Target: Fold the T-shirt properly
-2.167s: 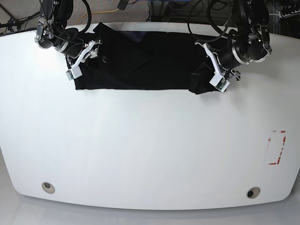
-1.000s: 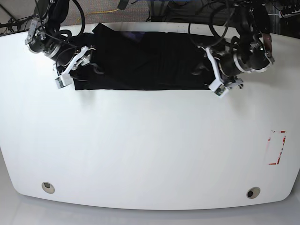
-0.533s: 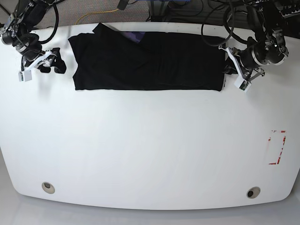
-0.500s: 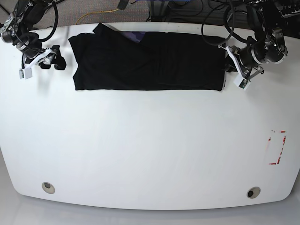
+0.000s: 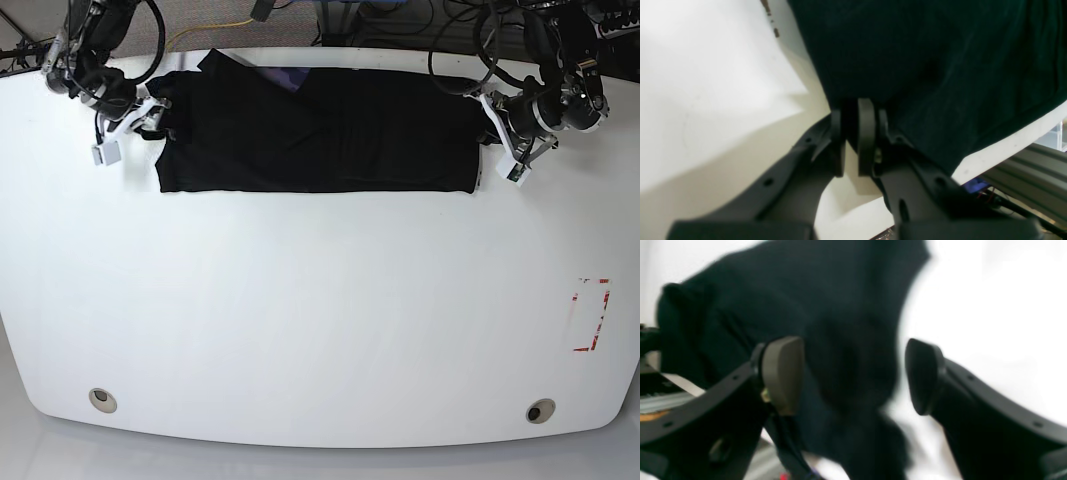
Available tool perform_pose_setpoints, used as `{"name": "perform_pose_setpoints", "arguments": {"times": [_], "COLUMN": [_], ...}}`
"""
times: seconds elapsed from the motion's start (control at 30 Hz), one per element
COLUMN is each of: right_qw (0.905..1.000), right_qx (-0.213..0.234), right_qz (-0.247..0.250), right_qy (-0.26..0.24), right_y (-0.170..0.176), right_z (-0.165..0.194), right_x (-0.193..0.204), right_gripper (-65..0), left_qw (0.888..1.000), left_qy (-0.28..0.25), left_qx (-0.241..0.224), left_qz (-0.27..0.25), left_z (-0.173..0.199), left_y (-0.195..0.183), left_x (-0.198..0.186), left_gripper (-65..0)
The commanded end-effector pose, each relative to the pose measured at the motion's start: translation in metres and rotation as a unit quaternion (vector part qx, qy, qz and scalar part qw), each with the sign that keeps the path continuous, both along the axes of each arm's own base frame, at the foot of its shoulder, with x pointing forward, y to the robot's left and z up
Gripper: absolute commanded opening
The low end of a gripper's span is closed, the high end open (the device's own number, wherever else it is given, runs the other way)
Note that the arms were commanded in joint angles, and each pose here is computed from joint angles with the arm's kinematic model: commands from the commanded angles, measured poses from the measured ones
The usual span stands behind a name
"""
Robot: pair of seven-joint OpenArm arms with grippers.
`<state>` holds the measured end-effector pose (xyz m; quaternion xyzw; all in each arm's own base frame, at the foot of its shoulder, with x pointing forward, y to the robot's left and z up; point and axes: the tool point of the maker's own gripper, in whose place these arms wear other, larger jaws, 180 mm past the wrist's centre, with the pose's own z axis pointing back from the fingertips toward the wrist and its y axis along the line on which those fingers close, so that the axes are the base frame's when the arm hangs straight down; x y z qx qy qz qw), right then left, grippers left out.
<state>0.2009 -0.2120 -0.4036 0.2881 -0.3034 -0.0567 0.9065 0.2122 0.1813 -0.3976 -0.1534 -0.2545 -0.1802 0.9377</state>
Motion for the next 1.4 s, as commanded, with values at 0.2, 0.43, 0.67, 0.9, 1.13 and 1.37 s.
{"name": "perform_pose_setpoints", "arguments": {"times": [0.2,0.43,0.67,0.9,1.13,1.37], "right_qw": [0.9988,0.9989,0.9971,0.9906,0.9803,0.9685], "right_qx": [0.025,0.034,-0.006,-0.04,-0.006,-0.022], "right_qz": [0.024,0.003,-0.004,0.053,0.121,0.177], "right_qy": [-0.033,-0.03,-0.076,-0.12,-0.156,-0.173], "right_y": [0.031,0.031,0.024,0.05,0.11,0.156], "right_z": [0.007,0.009,0.056,0.096,0.112,0.112], "right_x": [0.016,0.023,0.04,0.049,0.063,0.085], "right_gripper": [-26.8,-65.0,-65.0,-65.0,-65.0,-65.0], "left_qw": [1.0,1.0,0.998,0.994,0.993,0.994], "left_qy": [-0.018,-0.005,0.025,0.028,0.046,0.048], "left_qx": [-0.002,-0.007,-0.056,-0.105,-0.106,-0.097], "left_qz": [-0.002,-0.002,0.029,0.033,-0.002,-0.034], "left_z": [0.008,0.003,-0.015,-0.017,-0.027,-0.028], "left_y": [0.001,-0.008,-0.037,-0.084,-0.13,-0.156], "left_x": [0.007,0.006,0.017,0.04,0.042,0.037], "left_gripper": [-60.3,-60.3,-60.3,-60.3,-60.1,-60.1]}}
